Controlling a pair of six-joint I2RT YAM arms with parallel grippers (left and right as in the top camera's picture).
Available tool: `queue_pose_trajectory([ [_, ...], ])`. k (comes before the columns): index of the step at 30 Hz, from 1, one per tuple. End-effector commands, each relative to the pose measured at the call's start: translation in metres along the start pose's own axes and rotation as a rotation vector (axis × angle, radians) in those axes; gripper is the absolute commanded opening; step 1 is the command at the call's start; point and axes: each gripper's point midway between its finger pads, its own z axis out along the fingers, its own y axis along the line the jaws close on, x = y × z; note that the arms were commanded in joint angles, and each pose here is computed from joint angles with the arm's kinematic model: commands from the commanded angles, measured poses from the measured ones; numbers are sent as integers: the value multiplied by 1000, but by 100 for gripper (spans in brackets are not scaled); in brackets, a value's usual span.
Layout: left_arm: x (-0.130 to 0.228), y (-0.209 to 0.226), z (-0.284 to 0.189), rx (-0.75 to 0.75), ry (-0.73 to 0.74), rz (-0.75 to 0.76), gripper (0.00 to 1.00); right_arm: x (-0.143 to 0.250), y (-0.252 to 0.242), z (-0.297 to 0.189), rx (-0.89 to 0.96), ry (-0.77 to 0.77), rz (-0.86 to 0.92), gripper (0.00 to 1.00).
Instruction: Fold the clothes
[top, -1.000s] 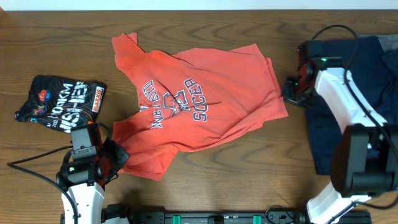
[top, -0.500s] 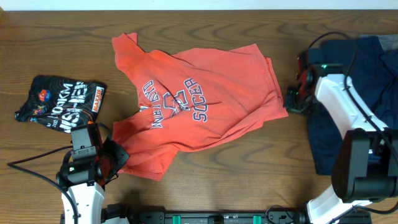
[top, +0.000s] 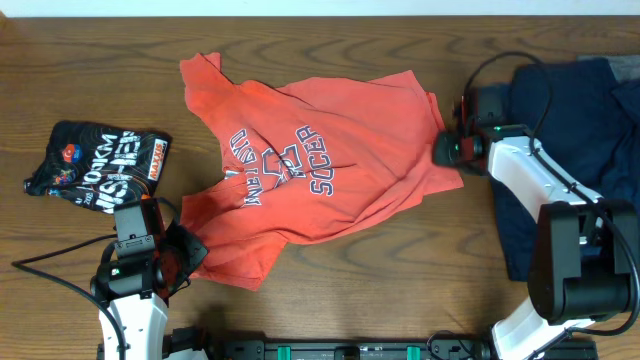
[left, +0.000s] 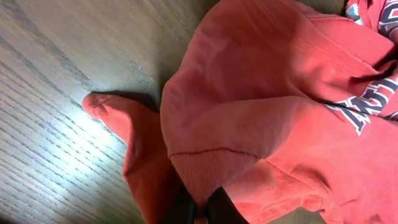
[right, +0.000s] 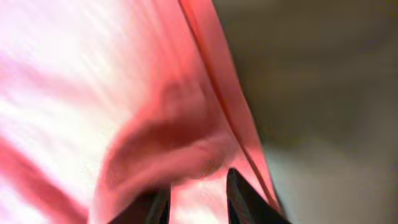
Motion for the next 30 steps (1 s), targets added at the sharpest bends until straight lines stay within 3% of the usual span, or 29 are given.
queue_pose_trajectory([
  [1,-4,2,-2,-11,-15,10,7,-23,19,0,-63,-94,36,29],
  [6,-4,1,-2,-11,-15,10,7,-50,33,-5,-113,-208,40,29],
  [14,-4,1,-2,-11,-15,10,7,-30,9,-5,-19,-125,23,33],
  [21,-4,1,-2,-11,-15,10,7,-40,-12,-42,18,-169,69,36],
  [30,-4,1,-2,-10,-16,10,7,11,21,-37,-147,88,384,40],
])
